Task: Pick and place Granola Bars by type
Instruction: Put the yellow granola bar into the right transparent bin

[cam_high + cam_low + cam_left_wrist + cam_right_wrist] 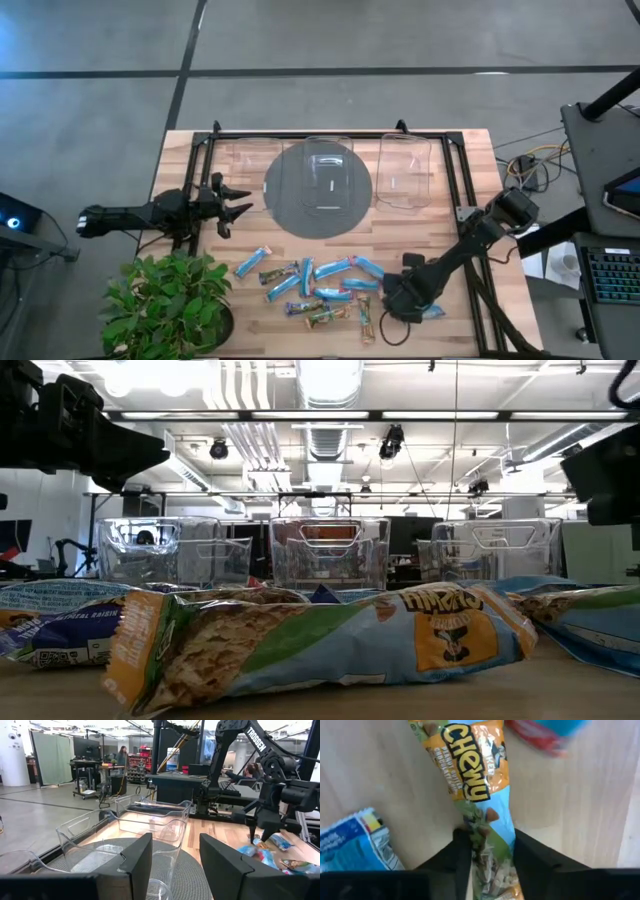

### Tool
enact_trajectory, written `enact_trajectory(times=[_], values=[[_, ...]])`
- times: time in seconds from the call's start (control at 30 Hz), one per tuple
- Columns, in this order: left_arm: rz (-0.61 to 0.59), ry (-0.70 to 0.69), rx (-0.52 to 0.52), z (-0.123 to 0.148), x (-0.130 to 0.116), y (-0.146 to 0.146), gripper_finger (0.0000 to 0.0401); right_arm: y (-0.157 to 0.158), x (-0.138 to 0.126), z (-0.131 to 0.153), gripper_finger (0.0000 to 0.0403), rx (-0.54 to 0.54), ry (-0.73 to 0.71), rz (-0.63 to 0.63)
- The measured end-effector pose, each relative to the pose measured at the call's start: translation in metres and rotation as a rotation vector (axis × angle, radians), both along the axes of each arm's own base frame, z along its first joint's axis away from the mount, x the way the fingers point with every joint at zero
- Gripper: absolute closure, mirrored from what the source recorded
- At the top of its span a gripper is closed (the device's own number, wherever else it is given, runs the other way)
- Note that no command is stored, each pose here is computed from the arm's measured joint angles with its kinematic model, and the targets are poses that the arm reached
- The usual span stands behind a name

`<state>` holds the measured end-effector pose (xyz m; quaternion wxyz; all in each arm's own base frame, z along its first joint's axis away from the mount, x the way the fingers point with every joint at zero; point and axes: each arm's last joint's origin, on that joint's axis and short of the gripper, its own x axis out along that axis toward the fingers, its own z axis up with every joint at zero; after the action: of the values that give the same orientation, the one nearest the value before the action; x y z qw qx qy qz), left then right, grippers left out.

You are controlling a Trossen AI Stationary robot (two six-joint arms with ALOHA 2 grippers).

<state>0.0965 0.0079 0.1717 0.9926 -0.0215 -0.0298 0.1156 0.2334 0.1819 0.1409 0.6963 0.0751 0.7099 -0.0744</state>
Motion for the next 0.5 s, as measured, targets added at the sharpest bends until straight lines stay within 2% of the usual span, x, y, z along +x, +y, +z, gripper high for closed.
enact_trajectory(times=[0.07,0.17,0.27,0.33,0.37,0.43,0.5], values=[[0.0,0.0,0.0,0.0,0.0,0.0,0.0254,0.002,0.003,0.009,0.0321,0.027,-0.028,-0.002],[0.0,0.0,0.0,0.0,0.0,0.0,0.0254,0.006,0.005,0.038,0.0334,0.098,-0.105,-0.032],[0.0,0.0,0.0,0.0,0.0,0.0,0.0254,0.004,0.002,0.071,0.0334,0.152,-0.209,-0.156],[0.0,0.0,0.0,0.0,0.0,0.0,0.0254,-0.005,-0.003,0.095,0.0331,0.128,-0.337,-0.331],[0.001,-0.001,0.0,0.0,0.0,0.0,0.0254,-0.014,-0.006,0.106,0.0331,0.09,-0.411,-0.463],[0.0,0.0,0.0,0.0,0.0,0.0,0.0254,-0.039,-0.016,0.123,0.033,0.015,-0.559,-0.789],[0.0,-0.001,0.0,0.0,0.0,0.0,0.0254,-0.065,-0.027,0.133,0.033,-0.013,-0.717,-1.091]])
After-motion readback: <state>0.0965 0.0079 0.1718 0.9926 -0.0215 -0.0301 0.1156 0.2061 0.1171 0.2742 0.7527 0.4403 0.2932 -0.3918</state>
